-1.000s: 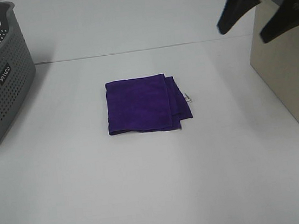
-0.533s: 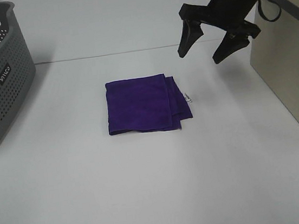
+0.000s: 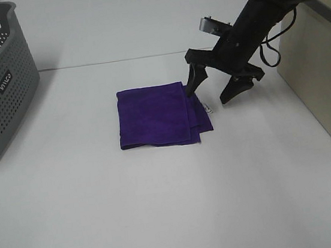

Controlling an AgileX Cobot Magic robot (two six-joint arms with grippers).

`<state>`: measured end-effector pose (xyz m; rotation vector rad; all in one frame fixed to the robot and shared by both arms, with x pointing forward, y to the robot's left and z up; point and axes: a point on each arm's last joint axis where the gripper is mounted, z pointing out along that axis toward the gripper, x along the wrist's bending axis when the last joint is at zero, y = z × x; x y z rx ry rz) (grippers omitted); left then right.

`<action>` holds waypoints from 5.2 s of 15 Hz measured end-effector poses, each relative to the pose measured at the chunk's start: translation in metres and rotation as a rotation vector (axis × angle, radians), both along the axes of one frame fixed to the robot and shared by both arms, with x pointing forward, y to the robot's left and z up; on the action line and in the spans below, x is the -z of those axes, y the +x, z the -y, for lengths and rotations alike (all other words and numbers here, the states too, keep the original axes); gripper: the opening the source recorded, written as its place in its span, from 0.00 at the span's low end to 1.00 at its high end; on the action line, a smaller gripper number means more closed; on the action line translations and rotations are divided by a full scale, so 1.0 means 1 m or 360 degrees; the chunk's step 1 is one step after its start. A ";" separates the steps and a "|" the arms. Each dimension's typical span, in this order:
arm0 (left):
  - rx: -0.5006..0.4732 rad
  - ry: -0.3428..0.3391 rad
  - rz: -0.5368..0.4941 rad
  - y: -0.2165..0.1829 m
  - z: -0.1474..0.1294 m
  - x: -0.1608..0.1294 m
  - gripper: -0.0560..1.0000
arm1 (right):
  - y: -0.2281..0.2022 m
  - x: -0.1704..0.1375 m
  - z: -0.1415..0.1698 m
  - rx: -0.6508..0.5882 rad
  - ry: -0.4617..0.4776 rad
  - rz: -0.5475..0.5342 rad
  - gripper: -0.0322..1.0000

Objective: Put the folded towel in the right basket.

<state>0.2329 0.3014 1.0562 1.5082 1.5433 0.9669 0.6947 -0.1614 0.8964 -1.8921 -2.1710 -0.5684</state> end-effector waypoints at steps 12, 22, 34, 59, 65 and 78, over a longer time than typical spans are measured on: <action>0.0000 0.0000 0.0000 0.000 0.000 0.000 0.99 | -0.003 0.026 -0.041 -0.0014 0.0059 0.0012 0.82; 0.0000 0.0000 0.0000 0.000 0.000 0.000 0.99 | -0.017 0.058 -0.119 -0.0024 0.0048 -0.0064 0.23; 0.0000 0.0000 0.0000 0.000 0.000 0.000 0.99 | -0.029 -0.031 -0.114 -0.0218 0.0020 0.0112 0.08; 0.0000 0.0000 0.0000 0.000 0.000 0.000 0.99 | -0.051 -0.240 0.218 0.0725 -0.0518 0.0614 0.49; 0.0000 0.0000 0.0000 0.000 0.000 0.000 0.99 | -0.048 -0.241 0.182 0.0363 -0.0322 0.0658 0.84; 0.0000 0.0000 0.0000 0.000 0.000 0.000 0.99 | -0.311 -0.310 0.116 0.0276 -0.0451 0.1102 0.84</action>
